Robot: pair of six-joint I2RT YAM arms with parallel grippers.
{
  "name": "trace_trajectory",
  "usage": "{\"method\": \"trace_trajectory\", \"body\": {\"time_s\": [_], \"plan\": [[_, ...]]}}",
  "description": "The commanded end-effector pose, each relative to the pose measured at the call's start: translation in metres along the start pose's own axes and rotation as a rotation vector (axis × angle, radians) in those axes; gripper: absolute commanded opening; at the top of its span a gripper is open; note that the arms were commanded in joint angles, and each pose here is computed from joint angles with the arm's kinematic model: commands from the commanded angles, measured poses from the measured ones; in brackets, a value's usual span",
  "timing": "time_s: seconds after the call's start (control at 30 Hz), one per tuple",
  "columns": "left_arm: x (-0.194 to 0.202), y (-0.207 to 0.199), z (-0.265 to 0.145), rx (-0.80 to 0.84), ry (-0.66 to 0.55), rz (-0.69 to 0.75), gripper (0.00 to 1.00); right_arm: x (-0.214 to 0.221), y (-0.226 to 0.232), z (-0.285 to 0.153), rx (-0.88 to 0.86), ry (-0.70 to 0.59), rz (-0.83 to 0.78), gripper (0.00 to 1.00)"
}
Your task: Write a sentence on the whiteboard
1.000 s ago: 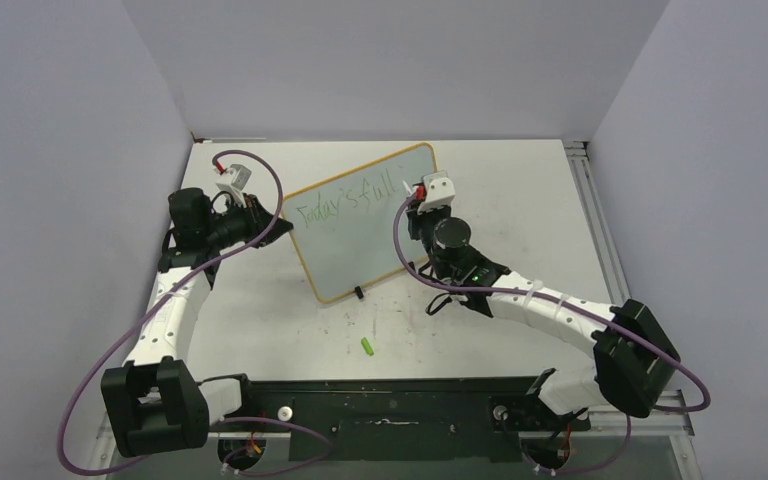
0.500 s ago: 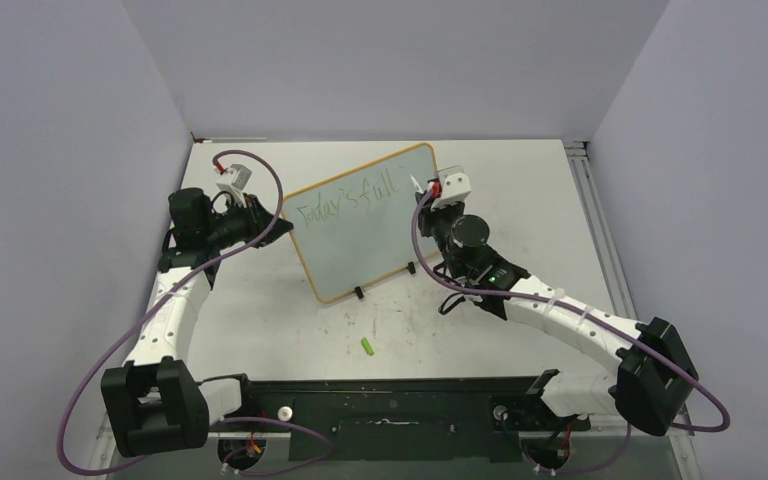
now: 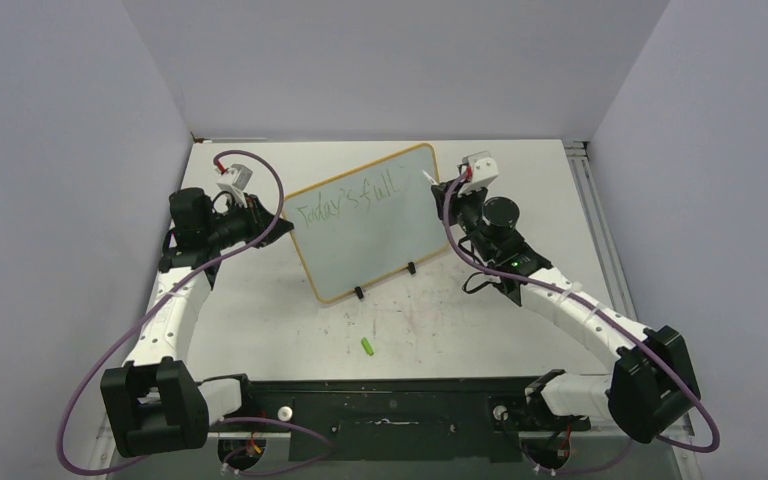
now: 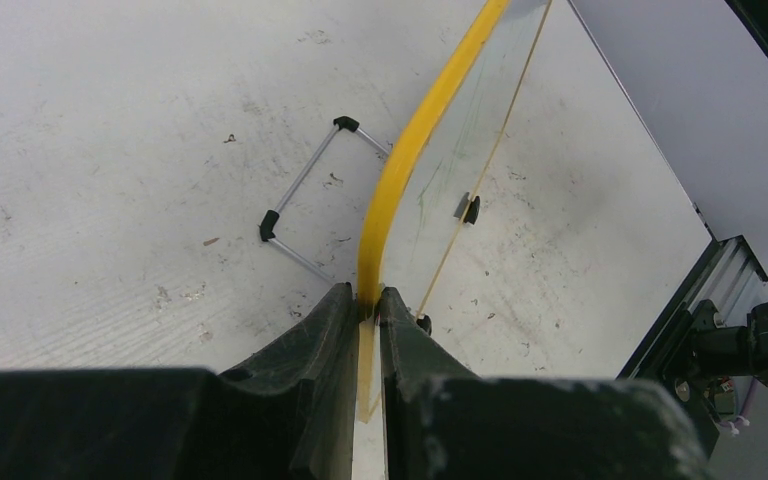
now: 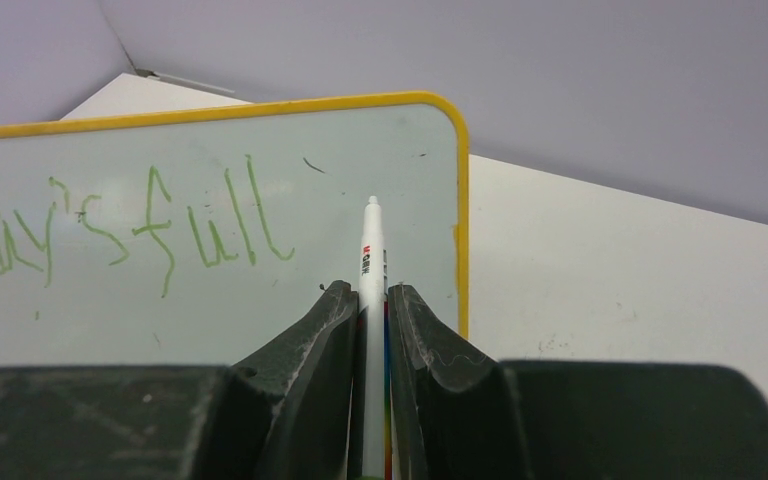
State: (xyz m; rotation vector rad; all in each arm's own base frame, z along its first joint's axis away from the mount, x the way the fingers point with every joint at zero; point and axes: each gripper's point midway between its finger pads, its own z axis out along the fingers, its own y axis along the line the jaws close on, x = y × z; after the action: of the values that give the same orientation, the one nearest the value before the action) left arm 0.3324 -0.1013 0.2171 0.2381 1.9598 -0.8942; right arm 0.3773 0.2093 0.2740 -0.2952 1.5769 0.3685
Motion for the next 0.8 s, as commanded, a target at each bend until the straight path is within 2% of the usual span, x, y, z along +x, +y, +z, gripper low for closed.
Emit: {"method": "trace_trajectory", "body": {"time_s": [0.0, 0.77], "plan": [[-0.012, 0.002, -0.001, -0.03, -0.026, 0.05, 0.0, -0.012, 0.017, 0.006, -0.102, -0.039, 0.027, 0.05], [-0.011, 0.002, -0.001, -0.033, -0.022, 0.053, 0.0, -0.009, 0.018, 0.039, -0.087, -0.037, 0.022, 0.05]]}}
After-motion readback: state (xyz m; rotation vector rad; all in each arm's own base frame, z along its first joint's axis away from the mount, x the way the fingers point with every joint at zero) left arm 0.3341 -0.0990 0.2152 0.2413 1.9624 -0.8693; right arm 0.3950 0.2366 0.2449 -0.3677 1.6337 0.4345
